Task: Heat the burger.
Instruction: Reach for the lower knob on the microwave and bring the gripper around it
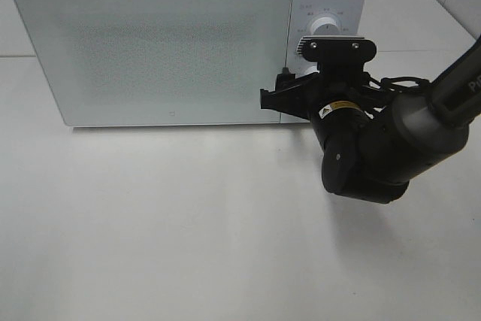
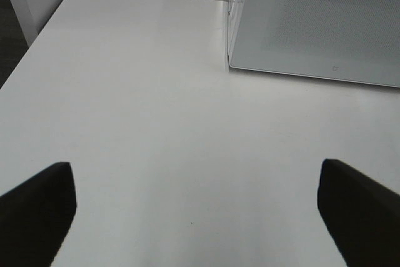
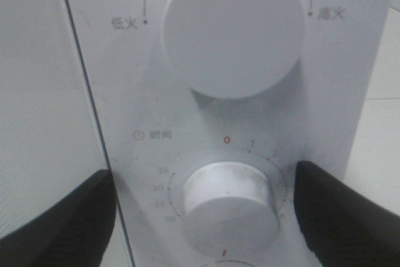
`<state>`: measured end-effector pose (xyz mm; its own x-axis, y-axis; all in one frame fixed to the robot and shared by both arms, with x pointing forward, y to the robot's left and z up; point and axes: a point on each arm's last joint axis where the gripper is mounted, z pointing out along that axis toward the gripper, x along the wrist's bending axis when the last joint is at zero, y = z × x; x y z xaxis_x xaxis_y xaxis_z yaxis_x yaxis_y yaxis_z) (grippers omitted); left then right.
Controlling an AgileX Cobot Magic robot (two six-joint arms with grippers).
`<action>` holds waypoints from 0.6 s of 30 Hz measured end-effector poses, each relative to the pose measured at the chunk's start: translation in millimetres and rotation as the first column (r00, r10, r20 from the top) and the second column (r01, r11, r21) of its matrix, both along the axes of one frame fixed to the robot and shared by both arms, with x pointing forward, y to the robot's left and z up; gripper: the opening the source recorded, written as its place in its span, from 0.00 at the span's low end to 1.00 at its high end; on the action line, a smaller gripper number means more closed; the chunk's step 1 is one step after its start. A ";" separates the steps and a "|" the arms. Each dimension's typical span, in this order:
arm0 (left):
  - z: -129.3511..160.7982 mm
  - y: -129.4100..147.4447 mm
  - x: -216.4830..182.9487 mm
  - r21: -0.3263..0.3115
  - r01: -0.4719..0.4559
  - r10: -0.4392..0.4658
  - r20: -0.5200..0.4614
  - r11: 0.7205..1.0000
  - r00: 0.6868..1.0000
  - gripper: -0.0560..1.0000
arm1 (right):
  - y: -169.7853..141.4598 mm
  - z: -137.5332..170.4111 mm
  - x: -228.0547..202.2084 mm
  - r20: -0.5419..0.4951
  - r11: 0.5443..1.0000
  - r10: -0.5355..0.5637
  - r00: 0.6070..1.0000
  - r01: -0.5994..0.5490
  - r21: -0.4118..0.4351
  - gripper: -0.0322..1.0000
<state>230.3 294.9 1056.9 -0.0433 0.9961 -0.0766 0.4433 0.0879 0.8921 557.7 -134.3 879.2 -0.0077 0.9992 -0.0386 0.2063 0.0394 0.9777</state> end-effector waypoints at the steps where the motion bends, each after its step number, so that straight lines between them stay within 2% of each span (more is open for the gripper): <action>1: 0.0 0.0 0.0 0.000 0.000 0.000 0.000 1.000 1.000 0.97 | 0.0 0.0 0.0 0.000 1.000 0.000 1.000 0.000 0.000 0.77; 9: 0.0 0.0 0.0 0.000 0.000 0.000 0.000 1.000 1.000 0.97 | 0.2 0.0 0.2 -0.001 1.000 0.000 1.000 0.000 0.001 0.75; 14: 0.0 0.0 0.0 0.000 0.000 0.000 0.000 1.000 1.000 0.97 | 0.6 -1.6 -0.2 -0.020 1.000 0.005 1.000 -0.005 0.002 0.69; 15: 0.0 0.0 0.0 0.000 0.000 0.000 0.000 1.000 1.000 0.97 | 0.7 -1.9 -0.3 -0.023 1.000 0.006 1.000 -0.005 0.002 0.65; 16: 0.0 0.0 0.0 0.000 0.000 0.000 0.000 1.000 1.000 0.97 | 0.7 -1.9 -0.3 -0.023 1.000 0.006 1.000 -0.005 0.002 0.65; 18: 0.0 0.0 0.0 0.000 0.000 0.000 0.000 1.000 1.000 0.97 | -1.4 -2.3 0.1 -0.028 1.000 -0.011 1.000 0.011 0.006 0.53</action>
<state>230.3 294.9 1056.9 -0.0433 0.9961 -0.0766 0.4433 0.0879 0.8921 557.8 -135.7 876.9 0.0023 0.9995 -0.0322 0.2335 0.0307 0.9719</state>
